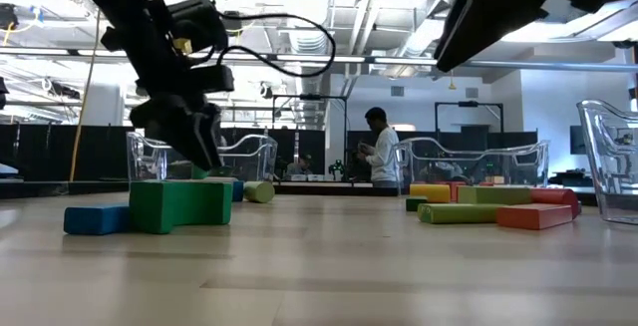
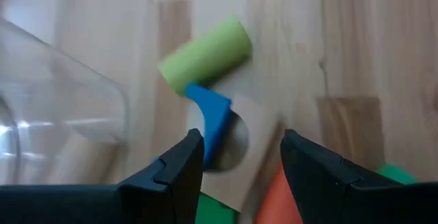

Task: Sort blocks by size
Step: Put the brown arch block into the top right transparent bin

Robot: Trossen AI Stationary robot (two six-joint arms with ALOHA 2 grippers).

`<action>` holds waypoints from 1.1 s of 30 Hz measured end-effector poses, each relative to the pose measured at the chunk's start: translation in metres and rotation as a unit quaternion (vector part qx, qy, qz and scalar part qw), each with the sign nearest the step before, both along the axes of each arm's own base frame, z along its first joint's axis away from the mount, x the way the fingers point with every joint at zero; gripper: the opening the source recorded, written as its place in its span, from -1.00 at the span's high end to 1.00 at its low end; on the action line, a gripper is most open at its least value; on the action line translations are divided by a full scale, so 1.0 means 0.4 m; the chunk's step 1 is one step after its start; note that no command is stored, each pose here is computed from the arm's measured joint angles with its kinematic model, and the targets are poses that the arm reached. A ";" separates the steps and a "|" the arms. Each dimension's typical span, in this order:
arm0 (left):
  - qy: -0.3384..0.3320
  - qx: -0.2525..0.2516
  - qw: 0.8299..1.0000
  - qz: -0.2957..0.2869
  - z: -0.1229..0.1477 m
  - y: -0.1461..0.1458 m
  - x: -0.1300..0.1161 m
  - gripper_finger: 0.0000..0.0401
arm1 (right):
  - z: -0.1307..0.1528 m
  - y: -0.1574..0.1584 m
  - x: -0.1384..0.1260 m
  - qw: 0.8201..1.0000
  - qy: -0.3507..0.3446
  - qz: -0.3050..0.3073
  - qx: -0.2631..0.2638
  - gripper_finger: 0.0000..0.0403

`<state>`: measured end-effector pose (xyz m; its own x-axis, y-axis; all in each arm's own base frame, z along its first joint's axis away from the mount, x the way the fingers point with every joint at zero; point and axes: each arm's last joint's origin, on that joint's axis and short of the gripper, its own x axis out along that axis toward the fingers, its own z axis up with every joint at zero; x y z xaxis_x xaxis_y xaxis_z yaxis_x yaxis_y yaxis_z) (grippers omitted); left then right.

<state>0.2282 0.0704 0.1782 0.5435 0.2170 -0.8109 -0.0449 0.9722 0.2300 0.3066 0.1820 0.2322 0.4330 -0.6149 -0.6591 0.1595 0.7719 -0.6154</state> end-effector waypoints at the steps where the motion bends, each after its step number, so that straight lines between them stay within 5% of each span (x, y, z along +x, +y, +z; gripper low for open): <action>1: 0.006 -0.003 1.000 -0.002 -0.002 0.002 -0.003 0.11 | 0.000 0.000 0.000 1.000 0.000 0.000 0.000 0.30; 11: 0.002 -0.024 0.999 -0.033 -0.011 0.002 0.003 0.26 | 0.000 -0.008 0.005 1.000 -0.002 -0.005 -0.003 0.30; 22: 0.041 -0.044 0.998 -0.036 -0.112 0.016 0.051 0.28 | 0.001 -0.008 0.005 1.000 -0.005 -0.005 -0.004 0.30; 33: 0.038 -0.037 0.998 -0.040 -0.084 0.007 0.035 0.61 | 0.001 -0.007 0.005 1.000 -0.004 -0.004 -0.004 0.30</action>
<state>0.2424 0.0732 0.1448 0.4928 0.1123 -0.8629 0.0493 0.9864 0.1566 0.3086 0.1792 0.2324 0.4332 -0.6242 -0.6502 0.1712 0.7653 -0.6205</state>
